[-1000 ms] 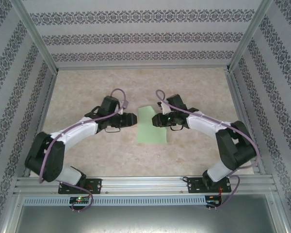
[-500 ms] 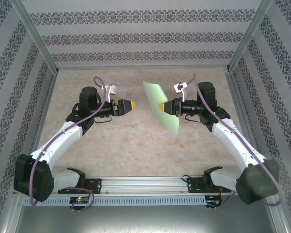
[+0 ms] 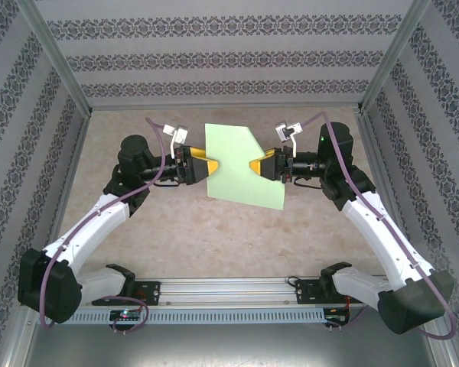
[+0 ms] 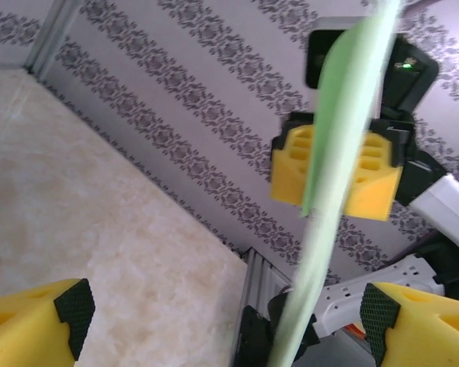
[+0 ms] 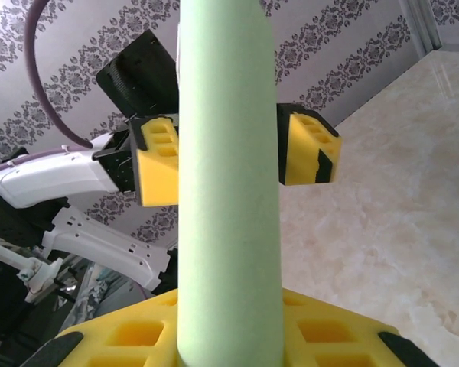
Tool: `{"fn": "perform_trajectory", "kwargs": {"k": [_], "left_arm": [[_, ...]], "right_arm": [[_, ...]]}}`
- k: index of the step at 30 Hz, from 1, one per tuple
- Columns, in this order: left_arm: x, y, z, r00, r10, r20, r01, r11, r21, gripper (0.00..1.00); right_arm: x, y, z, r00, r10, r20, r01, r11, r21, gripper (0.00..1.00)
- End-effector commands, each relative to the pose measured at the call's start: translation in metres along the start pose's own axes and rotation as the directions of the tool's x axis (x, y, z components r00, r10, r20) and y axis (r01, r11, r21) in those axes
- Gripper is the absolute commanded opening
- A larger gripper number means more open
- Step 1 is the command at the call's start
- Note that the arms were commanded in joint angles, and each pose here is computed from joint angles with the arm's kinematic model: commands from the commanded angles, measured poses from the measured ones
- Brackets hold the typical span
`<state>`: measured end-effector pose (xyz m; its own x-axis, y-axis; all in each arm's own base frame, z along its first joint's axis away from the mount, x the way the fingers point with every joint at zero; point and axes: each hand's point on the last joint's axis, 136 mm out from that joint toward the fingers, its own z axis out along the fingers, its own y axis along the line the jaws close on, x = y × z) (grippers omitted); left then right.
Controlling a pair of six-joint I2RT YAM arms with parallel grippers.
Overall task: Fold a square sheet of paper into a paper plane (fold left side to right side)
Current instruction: Place a square sheet of paper at the center of the table.
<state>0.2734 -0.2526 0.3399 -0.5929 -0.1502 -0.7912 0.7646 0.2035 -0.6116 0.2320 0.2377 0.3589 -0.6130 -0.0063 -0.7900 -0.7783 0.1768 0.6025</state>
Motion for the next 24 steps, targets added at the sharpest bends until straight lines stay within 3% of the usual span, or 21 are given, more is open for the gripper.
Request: {"fn": "perform_trajectory", "kwargs": {"k": [1,3,7,8,19,24], "left_arm": [[-0.017,-0.037,0.000,0.993,0.114,0.038,-0.117,0.989,0.092,0.79],[-0.017,-0.040,0.001,0.992,0.118,0.037,-0.121,0.988,0.097,0.62],[-0.014,-0.035,0.002,0.994,0.105,0.023,-0.106,0.992,0.066,0.19],[-0.012,-0.032,0.003,0.995,0.099,0.017,-0.100,0.993,0.058,0.13],[0.006,0.016,0.009,0.999,0.002,-0.039,-0.006,0.994,-0.105,0.11],[0.019,0.052,0.012,0.995,-0.079,-0.068,0.062,0.970,-0.235,0.05]], "right_arm": [[-0.006,0.015,-0.001,1.000,-0.023,0.008,0.023,0.999,-0.040,0.29],[-0.006,0.013,-0.001,1.000,-0.023,0.012,0.023,0.999,-0.031,0.30],[-0.006,0.008,-0.004,0.999,-0.025,0.024,0.025,1.000,-0.001,0.35],[-0.005,0.006,-0.005,0.999,-0.027,0.025,0.026,1.000,0.011,0.37],[0.003,-0.042,-0.027,0.999,-0.005,0.051,-0.010,0.960,0.278,0.60],[0.012,-0.074,-0.042,0.997,0.011,0.071,-0.042,0.893,0.448,0.82]]}}
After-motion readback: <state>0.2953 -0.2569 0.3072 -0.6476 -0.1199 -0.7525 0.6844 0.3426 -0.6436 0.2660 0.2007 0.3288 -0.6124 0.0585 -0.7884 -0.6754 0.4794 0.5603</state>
